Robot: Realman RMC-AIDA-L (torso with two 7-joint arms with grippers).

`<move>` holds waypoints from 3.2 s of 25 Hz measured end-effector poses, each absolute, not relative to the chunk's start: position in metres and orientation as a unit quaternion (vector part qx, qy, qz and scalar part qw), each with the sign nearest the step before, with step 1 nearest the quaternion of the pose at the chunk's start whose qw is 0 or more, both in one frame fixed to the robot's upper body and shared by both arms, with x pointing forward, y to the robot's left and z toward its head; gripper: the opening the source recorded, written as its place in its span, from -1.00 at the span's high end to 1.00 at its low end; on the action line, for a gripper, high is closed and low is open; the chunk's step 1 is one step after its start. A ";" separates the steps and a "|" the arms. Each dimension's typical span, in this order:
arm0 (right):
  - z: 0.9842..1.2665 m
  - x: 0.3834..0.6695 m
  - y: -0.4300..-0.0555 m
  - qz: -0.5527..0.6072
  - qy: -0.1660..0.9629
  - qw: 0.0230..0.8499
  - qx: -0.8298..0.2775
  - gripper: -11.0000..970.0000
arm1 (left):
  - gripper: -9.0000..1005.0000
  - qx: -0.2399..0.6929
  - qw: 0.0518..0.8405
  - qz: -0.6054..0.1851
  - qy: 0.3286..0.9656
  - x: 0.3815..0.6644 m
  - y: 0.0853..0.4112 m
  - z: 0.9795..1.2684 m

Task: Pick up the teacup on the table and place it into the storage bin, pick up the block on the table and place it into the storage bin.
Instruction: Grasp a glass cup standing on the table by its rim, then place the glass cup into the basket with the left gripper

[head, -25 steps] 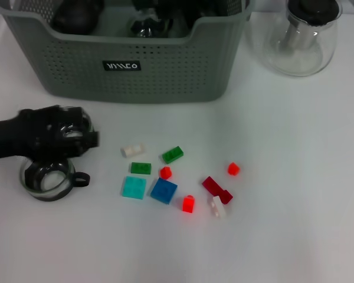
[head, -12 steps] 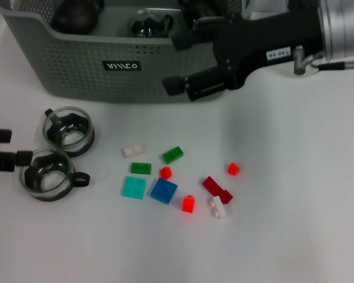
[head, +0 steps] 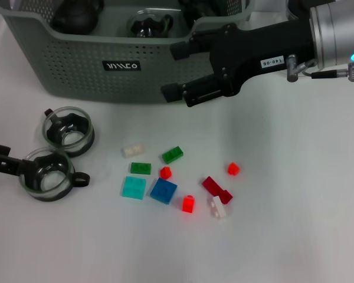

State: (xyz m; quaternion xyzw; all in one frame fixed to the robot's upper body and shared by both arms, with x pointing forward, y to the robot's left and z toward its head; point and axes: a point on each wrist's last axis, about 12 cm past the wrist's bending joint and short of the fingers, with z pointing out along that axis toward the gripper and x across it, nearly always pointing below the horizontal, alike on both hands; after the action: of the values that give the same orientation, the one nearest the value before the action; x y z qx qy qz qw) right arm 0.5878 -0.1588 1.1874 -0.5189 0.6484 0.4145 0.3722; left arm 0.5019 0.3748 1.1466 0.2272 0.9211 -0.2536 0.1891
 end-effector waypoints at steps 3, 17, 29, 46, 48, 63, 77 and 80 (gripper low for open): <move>1.187 0.588 -0.159 0.415 0.649 0.372 -0.518 -0.91 | -0.75 0.231 0.163 -0.229 0.932 0.511 0.368 1.147; 1.183 0.586 -0.161 0.417 0.651 0.371 -0.514 -0.90 | -0.61 0.267 0.110 -0.138 0.947 0.540 0.329 1.134; 1.183 0.587 -0.163 0.417 0.653 0.372 -0.512 -0.90 | -0.32 0.260 0.102 -0.126 0.952 0.547 0.319 1.123; 1.185 0.588 -0.166 0.418 0.654 0.379 -0.503 -0.90 | 0.86 0.228 0.117 -0.117 0.959 0.539 0.325 1.119; 1.185 0.588 -0.166 0.417 0.655 0.379 -0.503 -0.90 | 0.89 0.226 0.115 -0.117 0.960 0.537 0.326 1.122; 1.190 0.598 -0.185 0.402 0.685 0.350 -0.497 -0.90 | 0.89 0.230 0.219 -0.208 0.925 0.519 0.338 1.195; 1.205 0.620 -0.182 0.275 0.777 0.214 -0.525 -0.90 | 0.89 0.298 0.401 -0.275 0.821 0.601 0.274 1.270; 1.207 0.620 -0.180 0.274 0.776 0.208 -0.528 -0.90 | 0.89 0.287 0.408 -0.248 0.831 0.627 0.258 1.274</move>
State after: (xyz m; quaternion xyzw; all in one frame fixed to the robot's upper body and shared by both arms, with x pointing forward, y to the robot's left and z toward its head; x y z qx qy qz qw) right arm 0.6195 -0.1801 1.2068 -0.5283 0.7763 0.2741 0.2077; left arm 0.6267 0.2582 1.2741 0.2871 0.8306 -0.2478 0.4078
